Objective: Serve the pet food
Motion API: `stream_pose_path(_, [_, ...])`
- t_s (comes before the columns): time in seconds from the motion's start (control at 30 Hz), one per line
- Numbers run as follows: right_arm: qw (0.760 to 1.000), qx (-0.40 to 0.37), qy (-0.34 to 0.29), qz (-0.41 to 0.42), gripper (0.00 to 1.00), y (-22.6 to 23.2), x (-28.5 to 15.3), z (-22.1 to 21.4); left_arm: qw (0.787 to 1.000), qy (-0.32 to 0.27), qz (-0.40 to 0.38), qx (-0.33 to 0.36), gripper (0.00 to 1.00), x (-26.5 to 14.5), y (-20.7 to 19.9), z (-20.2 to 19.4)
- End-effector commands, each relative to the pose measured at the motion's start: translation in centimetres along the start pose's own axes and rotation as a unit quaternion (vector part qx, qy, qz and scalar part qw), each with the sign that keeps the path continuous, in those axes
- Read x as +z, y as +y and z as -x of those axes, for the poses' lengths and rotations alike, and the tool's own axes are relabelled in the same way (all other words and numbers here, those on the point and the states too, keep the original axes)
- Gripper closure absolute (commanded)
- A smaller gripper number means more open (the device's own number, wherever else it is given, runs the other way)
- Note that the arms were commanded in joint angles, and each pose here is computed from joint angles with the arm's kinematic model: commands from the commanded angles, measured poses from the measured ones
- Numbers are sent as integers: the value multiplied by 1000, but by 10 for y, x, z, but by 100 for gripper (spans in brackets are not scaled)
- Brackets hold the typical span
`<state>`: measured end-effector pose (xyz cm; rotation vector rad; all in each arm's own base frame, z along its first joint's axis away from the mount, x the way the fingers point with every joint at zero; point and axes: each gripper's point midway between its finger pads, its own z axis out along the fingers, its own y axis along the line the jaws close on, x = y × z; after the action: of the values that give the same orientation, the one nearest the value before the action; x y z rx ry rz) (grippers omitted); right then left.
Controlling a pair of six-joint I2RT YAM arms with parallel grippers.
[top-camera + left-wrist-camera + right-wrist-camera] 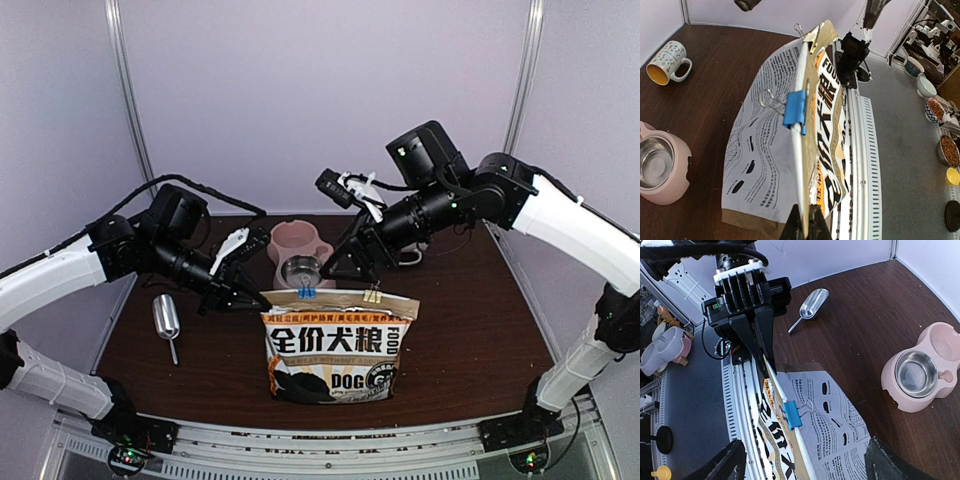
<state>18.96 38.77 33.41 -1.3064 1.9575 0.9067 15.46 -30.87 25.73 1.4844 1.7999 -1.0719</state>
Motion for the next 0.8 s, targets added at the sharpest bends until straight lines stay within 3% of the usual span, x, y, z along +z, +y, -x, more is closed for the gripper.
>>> stream_pose_path(0.0, [999,-24,16,16,18,12,2,1,999,-37,-4,36,100,-3,-9,23])
stream_pose_path(0.4, [996,-54,59,30,29,13,31,1,999,-35,-5,37,100,-3,-10,22])
stream_pose_path(0.57, [996,-52,65,25,20,8,41,3,999,-35,-3,39,100,-3,-11,21])
stream_pose_path(0.77, [994,-42,77,59,18,11,50,-3,999,-32,-2,39,100,-2,-11,21])
